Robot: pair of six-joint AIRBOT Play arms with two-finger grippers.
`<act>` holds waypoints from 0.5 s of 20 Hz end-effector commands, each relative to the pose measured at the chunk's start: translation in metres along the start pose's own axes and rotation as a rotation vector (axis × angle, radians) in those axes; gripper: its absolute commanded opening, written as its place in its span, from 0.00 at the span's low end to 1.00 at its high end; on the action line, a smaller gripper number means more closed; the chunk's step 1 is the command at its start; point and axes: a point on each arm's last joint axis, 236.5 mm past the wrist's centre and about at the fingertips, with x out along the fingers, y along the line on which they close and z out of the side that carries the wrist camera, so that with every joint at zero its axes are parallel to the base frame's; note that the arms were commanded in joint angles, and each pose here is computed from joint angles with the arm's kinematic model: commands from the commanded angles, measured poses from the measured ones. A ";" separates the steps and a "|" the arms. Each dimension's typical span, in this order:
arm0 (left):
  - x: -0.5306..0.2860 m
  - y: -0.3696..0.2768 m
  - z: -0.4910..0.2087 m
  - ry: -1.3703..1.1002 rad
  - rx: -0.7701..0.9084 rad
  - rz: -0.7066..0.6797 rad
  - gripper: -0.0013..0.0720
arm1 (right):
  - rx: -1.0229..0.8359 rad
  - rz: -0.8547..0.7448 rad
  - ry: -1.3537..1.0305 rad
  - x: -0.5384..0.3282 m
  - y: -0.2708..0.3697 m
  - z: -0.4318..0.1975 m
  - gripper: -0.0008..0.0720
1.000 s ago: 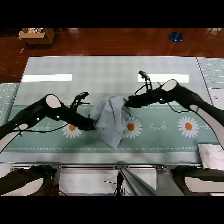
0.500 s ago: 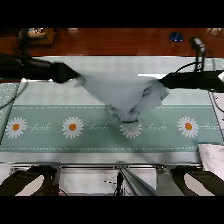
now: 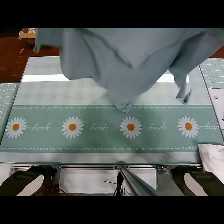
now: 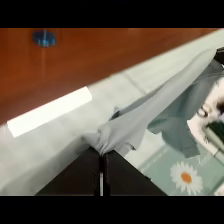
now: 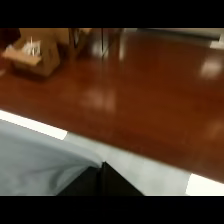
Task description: Fold the shirts.
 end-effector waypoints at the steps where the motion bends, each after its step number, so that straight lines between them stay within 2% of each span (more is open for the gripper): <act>1: -0.042 -0.037 0.045 -0.135 0.047 -0.010 0.05 | -0.056 -0.019 -0.111 -0.051 0.015 0.056 0.04; 10: -0.133 -0.121 0.065 -0.321 0.099 -0.074 0.04 | -0.153 -0.081 -0.407 -0.154 0.042 0.152 0.04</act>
